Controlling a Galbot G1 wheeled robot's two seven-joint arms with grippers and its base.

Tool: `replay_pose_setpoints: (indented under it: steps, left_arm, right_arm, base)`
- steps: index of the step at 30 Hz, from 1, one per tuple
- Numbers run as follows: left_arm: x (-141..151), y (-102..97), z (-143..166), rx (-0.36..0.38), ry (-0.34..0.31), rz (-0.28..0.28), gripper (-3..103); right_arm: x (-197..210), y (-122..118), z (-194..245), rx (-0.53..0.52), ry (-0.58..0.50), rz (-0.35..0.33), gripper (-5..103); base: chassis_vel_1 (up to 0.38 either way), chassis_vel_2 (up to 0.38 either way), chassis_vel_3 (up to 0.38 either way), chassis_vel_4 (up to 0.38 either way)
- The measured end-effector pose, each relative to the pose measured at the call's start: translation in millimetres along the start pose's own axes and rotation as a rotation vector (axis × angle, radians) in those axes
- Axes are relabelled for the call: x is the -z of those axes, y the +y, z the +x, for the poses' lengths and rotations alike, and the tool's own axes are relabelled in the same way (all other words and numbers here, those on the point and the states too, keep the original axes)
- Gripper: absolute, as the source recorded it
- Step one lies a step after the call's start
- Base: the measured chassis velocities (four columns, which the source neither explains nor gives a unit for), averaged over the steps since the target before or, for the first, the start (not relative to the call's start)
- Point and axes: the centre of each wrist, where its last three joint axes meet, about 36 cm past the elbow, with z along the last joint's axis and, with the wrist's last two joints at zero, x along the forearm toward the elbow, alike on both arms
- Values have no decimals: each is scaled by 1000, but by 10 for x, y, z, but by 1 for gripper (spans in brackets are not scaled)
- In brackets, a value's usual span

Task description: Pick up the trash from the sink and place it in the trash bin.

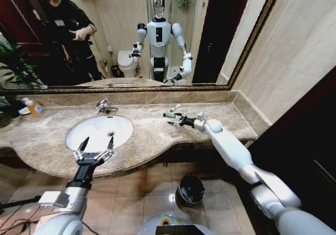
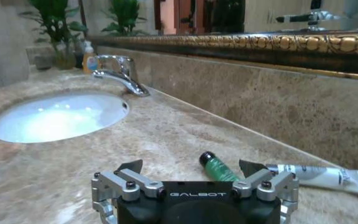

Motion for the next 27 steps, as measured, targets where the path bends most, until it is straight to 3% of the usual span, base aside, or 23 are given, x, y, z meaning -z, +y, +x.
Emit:
replay_pose_setpoints:
  steps: [11,14,19,24,26,27]
  left_arm:
    - [0,0,0,0,0,0,100]
    - [0,0,0,0,0,0,100]
    - [0,0,0,0,0,0,100]
    - [0,0,0,0,0,0,100]
    - [0,0,0,0,0,0,100]
    - [0,0,0,0,0,0,100]
  right_arm:
    - [88,-214,-289,-13,49,38,102]
    - [82,-237,-320,-16,61,44,98]
    - [53,-259,-366,-28,76,47,86]
    - [31,-259,-381,-57,78,44,67]
    - [22,-258,-377,-59,79,43,67]
    - [7,-259,-368,-61,82,43,59]
  base:
    - [0,0,0,0]
    - [0,0,0,0]
    - [0,0,0,0]
    - [0,0,0,0]
    - [0,0,0,0]
    - [0,0,0,0]
